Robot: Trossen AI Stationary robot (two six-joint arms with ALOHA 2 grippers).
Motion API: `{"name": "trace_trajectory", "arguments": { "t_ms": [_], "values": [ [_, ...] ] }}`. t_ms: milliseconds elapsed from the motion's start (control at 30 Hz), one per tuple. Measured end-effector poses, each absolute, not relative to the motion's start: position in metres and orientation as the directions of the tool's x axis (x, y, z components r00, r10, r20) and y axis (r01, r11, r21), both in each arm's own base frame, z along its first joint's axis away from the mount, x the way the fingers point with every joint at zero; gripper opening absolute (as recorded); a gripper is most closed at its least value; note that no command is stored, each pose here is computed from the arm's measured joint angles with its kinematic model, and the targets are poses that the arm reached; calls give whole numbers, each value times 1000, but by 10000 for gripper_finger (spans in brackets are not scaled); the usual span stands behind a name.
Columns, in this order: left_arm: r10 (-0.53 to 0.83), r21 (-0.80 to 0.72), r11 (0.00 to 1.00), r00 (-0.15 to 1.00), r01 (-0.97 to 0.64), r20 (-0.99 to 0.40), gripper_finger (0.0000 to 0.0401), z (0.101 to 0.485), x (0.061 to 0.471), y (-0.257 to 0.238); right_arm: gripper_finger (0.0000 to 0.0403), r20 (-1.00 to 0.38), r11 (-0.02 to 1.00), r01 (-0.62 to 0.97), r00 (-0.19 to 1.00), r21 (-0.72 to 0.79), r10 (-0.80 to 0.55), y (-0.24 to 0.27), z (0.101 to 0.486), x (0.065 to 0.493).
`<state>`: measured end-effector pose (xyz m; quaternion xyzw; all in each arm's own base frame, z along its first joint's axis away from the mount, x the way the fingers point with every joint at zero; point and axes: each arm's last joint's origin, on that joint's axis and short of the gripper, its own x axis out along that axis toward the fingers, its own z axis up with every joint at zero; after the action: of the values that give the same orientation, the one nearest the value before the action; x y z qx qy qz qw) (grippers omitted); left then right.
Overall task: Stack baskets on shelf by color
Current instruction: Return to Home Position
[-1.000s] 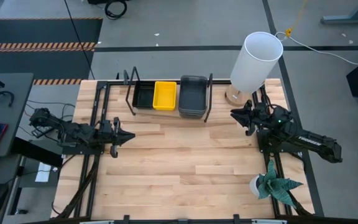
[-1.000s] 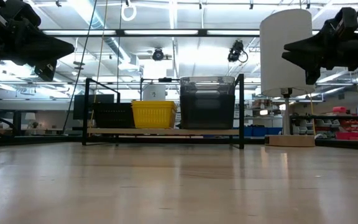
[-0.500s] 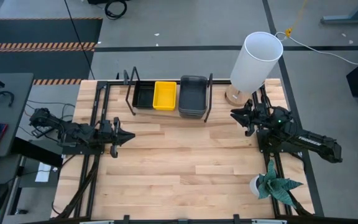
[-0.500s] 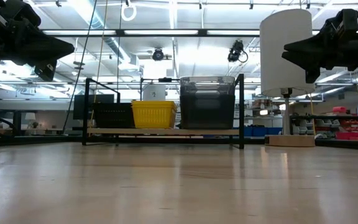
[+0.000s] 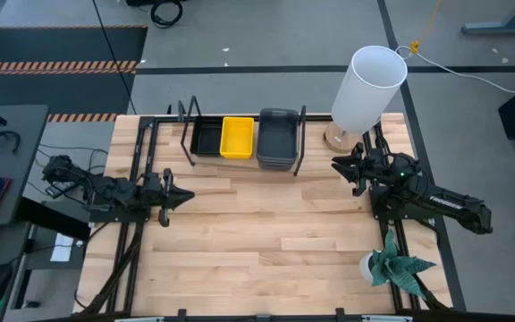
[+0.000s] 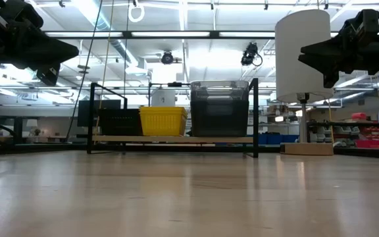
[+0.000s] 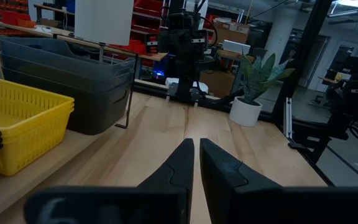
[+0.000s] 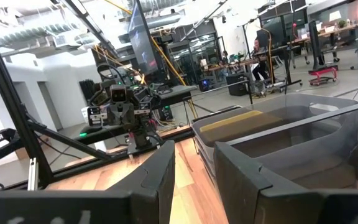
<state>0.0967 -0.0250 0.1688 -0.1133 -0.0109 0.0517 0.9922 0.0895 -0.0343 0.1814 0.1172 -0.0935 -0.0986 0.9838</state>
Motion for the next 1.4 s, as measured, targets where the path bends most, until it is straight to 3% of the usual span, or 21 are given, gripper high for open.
{"name": "trace_trajectory", "arguments": {
  "t_ms": [500, 1400],
  "values": [
    [106, -264, 961, 991, -80, 87, 36, 177, 96, -25, 116, 161, 953, 172, 963, 249, -216, -34, 182, 90],
    [107, -281, 956, 991, -80, 81, 26, 177, 96, -25, 116, 161, 953, 172, 963, 249, -216, -34, 182, 90]
  ]
}}
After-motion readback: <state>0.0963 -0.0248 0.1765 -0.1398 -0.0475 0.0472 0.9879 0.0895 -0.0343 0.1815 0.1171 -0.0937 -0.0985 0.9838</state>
